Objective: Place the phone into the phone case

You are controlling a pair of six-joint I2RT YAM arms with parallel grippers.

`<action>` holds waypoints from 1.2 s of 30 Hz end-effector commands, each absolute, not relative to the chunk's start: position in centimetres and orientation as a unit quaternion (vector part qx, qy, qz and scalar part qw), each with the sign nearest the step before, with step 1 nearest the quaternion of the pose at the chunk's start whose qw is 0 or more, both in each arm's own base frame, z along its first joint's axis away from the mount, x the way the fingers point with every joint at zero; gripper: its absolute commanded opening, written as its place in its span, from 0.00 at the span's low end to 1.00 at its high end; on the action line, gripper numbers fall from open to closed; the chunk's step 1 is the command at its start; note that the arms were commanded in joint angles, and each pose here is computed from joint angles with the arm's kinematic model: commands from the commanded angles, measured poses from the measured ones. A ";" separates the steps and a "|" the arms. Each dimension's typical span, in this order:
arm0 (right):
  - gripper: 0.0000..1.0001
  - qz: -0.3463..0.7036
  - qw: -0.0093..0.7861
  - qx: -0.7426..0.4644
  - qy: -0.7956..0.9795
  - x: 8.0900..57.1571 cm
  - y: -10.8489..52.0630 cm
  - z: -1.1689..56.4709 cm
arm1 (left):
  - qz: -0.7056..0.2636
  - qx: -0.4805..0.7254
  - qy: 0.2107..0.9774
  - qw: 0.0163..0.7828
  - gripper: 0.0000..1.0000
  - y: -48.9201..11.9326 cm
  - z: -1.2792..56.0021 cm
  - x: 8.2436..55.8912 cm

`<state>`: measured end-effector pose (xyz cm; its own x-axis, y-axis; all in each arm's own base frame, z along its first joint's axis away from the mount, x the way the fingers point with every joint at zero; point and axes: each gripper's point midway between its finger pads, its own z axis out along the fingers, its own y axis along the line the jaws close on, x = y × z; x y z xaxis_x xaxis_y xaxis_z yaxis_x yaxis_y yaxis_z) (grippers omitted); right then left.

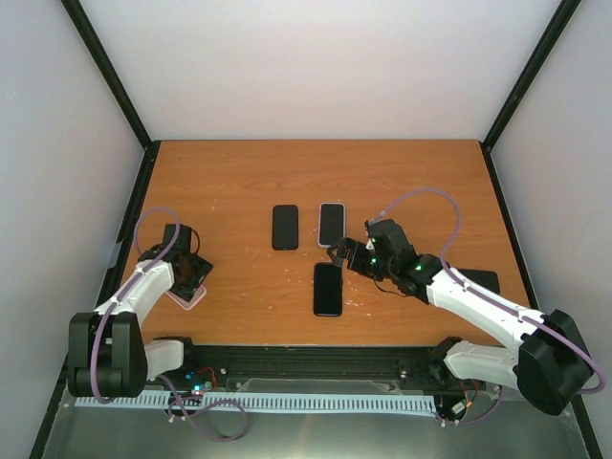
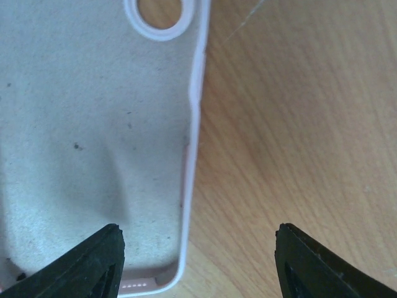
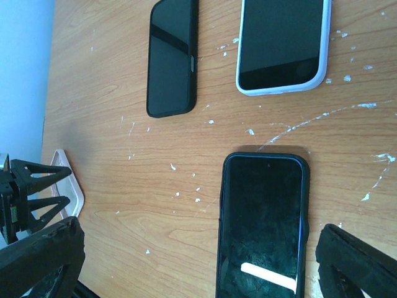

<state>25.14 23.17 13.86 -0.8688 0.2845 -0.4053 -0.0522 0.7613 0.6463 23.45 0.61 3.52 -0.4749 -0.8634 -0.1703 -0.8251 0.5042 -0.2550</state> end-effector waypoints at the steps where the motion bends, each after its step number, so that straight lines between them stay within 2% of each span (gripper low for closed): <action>1: 1.00 0.330 0.244 0.074 0.909 25.1 22.6 13.1 | -0.053 -0.518 0.844 0.128 0.66 1.2 2.6 22.4; 5: 1.00 0.331 0.248 0.072 0.908 25.1 22.6 13.4 | -0.049 -0.519 0.845 0.123 0.62 1.2 2.1 22.5; 11: 1.00 0.328 0.253 0.073 0.907 25.0 22.2 13.4 | -0.040 -0.515 0.848 0.117 0.46 1.4 1.3 23.0; 17: 1.00 0.322 0.258 0.075 0.908 24.9 21.9 13.5 | -0.062 -0.492 0.861 0.113 0.22 0.5 0.6 23.3; 19: 1.00 0.317 0.260 0.078 0.909 25.0 21.6 13.5 | -0.082 -0.470 0.871 0.113 0.05 -0.2 0.8 23.8; 20: 1.00 0.314 0.262 0.079 0.909 25.1 21.5 13.6 | -0.097 -0.457 0.877 0.113 0.01 -0.7 0.9 24.1; 23: 1.00 0.298 0.265 0.083 0.913 25.8 20.6 14.1 | -0.154 -0.397 0.896 0.130 0.00 -2.5 2.0 25.2; 31: 1.00 0.226 0.251 0.203 0.919 28.8 13.8 14.2 | -0.242 -0.290 0.908 0.183 0.00 -7.1 5.7 26.2; 36: 1.00 0.119 0.242 0.348 0.898 29.5 5.5 12.3 | -0.262 -0.227 0.923 0.166 0.00 -11.1 6.1 25.5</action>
<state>30.36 11.04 14.04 -0.7359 0.5619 -0.3778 0.3377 0.7882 0.5144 24.96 -7.99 4.59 -0.7821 -0.6023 -0.1597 -0.4614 0.7320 -0.5012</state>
